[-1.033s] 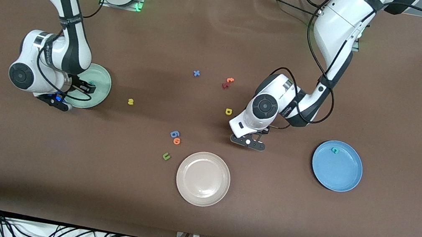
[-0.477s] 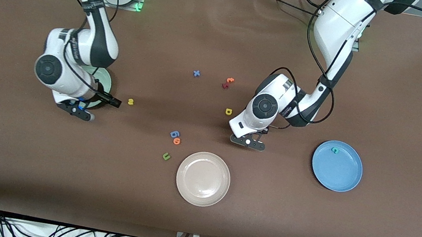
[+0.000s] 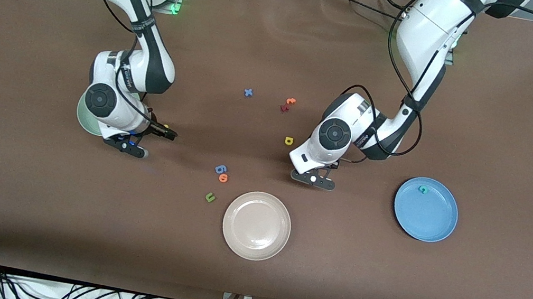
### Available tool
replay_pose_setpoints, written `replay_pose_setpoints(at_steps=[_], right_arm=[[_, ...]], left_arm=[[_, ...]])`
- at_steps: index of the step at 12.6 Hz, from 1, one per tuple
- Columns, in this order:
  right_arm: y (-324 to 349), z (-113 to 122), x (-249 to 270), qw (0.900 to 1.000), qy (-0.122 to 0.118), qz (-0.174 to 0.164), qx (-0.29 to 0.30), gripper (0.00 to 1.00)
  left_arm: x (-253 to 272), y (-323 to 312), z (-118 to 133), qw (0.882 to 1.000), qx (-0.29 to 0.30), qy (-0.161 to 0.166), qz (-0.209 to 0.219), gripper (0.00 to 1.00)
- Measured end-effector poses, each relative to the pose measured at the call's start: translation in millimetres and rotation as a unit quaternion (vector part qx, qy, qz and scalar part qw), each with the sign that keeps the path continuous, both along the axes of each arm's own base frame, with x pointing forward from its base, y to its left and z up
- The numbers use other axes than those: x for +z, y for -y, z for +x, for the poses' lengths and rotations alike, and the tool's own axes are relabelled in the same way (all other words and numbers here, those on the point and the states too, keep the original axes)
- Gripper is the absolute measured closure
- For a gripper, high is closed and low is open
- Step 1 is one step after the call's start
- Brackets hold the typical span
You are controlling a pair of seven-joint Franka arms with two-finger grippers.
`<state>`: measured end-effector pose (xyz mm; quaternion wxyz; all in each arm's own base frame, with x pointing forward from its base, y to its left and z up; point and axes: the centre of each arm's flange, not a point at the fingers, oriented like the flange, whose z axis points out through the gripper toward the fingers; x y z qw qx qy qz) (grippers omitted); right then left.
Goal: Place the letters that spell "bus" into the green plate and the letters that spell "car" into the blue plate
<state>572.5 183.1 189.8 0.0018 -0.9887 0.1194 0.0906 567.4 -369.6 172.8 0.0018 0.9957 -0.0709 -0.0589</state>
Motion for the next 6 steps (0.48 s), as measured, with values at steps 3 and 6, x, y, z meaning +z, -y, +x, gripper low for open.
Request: replay_pose_setpoints(at_steps=[3, 6], right_arm=[[-4, -5, -14, 1.000, 0.002, -0.003, 0.000, 0.09], [-2, -9, -19, 1.000, -0.001, -0.004, -0.002, 0.29]], left_arm=[[0, 0, 0, 1.000, 0.000, 0.000, 0.000, 0.82], [0, 0, 0, 1.000, 0.000, 0.000, 0.000, 0.82]])
